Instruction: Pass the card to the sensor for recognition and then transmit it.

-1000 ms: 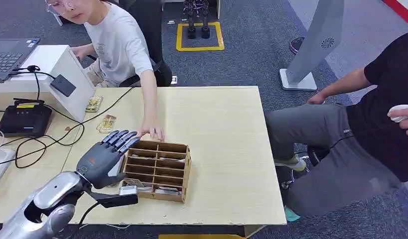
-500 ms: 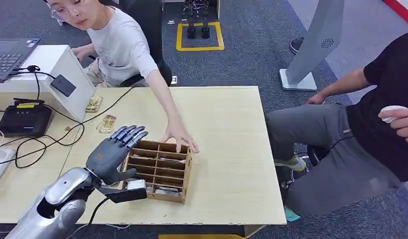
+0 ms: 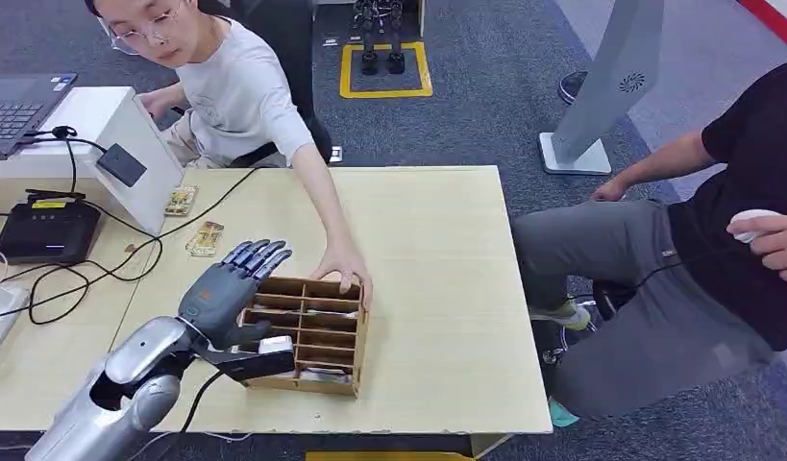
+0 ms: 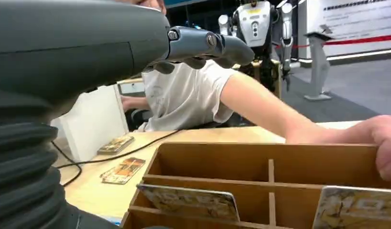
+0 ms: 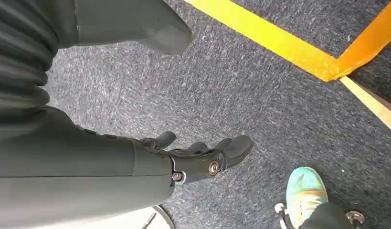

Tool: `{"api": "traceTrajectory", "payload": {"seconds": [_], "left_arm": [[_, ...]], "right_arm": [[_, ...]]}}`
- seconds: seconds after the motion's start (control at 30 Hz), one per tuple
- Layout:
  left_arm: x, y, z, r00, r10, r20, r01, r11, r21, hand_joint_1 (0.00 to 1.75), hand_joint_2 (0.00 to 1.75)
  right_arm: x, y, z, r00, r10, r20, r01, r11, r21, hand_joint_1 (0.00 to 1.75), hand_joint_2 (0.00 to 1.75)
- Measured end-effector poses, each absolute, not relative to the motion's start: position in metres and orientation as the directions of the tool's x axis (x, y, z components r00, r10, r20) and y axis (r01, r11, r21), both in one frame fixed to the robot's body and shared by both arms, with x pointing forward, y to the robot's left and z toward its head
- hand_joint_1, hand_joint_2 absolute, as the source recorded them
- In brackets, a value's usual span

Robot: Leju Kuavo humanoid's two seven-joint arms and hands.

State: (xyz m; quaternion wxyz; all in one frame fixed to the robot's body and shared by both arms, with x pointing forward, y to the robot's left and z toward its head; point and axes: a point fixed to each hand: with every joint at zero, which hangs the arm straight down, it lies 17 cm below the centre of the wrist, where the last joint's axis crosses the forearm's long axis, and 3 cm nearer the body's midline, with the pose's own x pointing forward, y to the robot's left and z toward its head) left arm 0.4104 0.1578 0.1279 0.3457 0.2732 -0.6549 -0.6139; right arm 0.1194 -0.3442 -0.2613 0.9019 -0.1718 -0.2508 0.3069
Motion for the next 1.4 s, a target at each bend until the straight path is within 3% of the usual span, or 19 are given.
{"api": "traceTrajectory", "payload": {"seconds": [0.4,0.43,0.47,0.67,1.27,1.3,1.4], "left_arm": [[0.412,0.160,0.120,-0.603,-0.788,0.122,0.082,0.091,0.992,0.00,1.75],[0.412,0.160,0.120,-0.603,-0.788,0.122,0.082,0.091,0.992,0.33,1.75],[0.412,0.160,0.120,-0.604,-0.787,0.123,0.084,0.091,0.992,1.75,1.75],[0.401,0.159,0.119,-0.647,-0.728,0.227,0.164,0.158,0.974,1.75,1.75],[0.394,0.172,0.117,-0.656,-0.722,0.220,0.181,0.133,0.975,1.75,1.75],[0.394,0.173,0.116,-0.656,-0.722,0.219,0.182,0.131,0.975,0.00,1.75],[0.393,0.175,0.117,-0.651,-0.727,0.217,0.175,0.134,0.975,0.00,1.75]], "right_arm": [[0.120,-0.344,-0.261,0.677,0.650,0.347,-0.476,0.745,-0.467,0.00,1.75],[0.120,-0.343,-0.261,0.676,0.650,0.347,-0.476,0.745,-0.467,0.00,1.75],[0.120,-0.344,-0.261,0.676,0.650,0.347,-0.476,0.745,-0.467,0.00,1.75],[0.119,-0.344,-0.261,0.678,0.649,0.344,-0.476,0.745,-0.466,0.00,1.75],[0.119,-0.345,-0.261,0.685,0.641,0.345,-0.468,0.751,-0.466,0.00,1.75],[0.119,-0.345,-0.261,0.684,0.642,0.346,-0.468,0.751,-0.466,0.00,1.75],[0.120,-0.345,-0.261,0.683,0.642,0.347,-0.468,0.750,-0.467,0.00,1.75]]}}
